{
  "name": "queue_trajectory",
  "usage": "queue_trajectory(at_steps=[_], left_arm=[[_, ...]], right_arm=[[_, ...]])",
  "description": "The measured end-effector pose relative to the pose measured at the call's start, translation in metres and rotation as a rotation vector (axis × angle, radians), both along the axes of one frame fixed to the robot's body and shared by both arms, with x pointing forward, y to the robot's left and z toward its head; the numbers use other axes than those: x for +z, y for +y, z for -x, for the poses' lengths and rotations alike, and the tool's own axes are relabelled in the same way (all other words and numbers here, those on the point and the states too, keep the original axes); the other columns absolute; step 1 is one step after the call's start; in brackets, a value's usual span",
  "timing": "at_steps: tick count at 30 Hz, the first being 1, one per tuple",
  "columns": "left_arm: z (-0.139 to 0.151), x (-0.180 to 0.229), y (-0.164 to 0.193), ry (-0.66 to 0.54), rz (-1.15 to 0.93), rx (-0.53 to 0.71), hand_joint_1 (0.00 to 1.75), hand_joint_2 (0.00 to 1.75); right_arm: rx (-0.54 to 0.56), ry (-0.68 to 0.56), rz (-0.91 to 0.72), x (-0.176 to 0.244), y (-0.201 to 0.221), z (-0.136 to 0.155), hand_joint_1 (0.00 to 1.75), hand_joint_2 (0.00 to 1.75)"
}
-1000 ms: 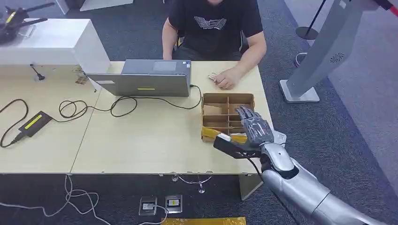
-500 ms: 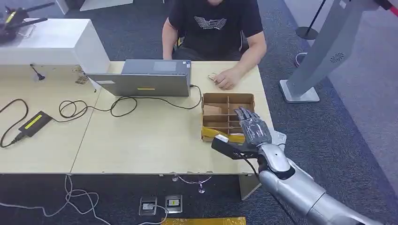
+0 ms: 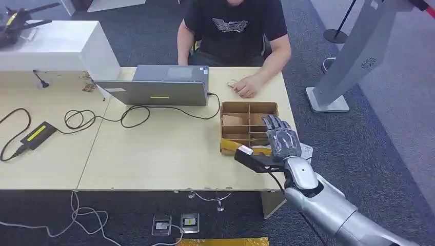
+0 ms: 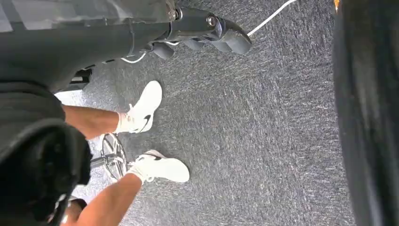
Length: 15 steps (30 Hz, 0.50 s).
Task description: Pass the card to the sensor for recognition and then transmit it.
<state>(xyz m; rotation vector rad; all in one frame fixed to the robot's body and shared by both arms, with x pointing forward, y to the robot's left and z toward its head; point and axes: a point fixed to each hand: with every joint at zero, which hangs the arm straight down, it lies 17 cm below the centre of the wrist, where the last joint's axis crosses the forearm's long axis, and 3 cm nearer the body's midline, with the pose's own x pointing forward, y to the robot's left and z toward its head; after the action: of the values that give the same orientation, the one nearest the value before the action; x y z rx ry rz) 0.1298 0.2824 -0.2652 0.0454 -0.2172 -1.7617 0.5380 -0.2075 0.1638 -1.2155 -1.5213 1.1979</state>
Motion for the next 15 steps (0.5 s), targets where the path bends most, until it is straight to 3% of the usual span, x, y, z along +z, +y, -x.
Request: queue_trajectory(at_steps=[4,5,6,15], left_arm=[[-0.0002,0.0001,-0.0001,0.0,0.0,0.0,0.0,0.0],[-0.0003,0.0001,-0.0001,0.0,0.0,0.0,0.0,0.0],[-0.0003,0.0001,0.0,0.0,0.0,0.0,0.0,0.0],[-0.0002,0.0002,0.0001,0.002,0.0,-0.009,0.0,0.0]], right_arm=[[-0.004,0.003,0.002,-0.0013,-0.0014,-0.0004,0.0,1.75],[-0.005,0.004,0.003,-0.0018,-0.0019,-0.0005,0.63,1.75],[-0.006,0.003,0.004,-0.0017,-0.0021,-0.0006,1.75,1.75],[-0.012,0.018,0.06,-0.0081,-0.0082,-0.0025,1.75,1.75]])
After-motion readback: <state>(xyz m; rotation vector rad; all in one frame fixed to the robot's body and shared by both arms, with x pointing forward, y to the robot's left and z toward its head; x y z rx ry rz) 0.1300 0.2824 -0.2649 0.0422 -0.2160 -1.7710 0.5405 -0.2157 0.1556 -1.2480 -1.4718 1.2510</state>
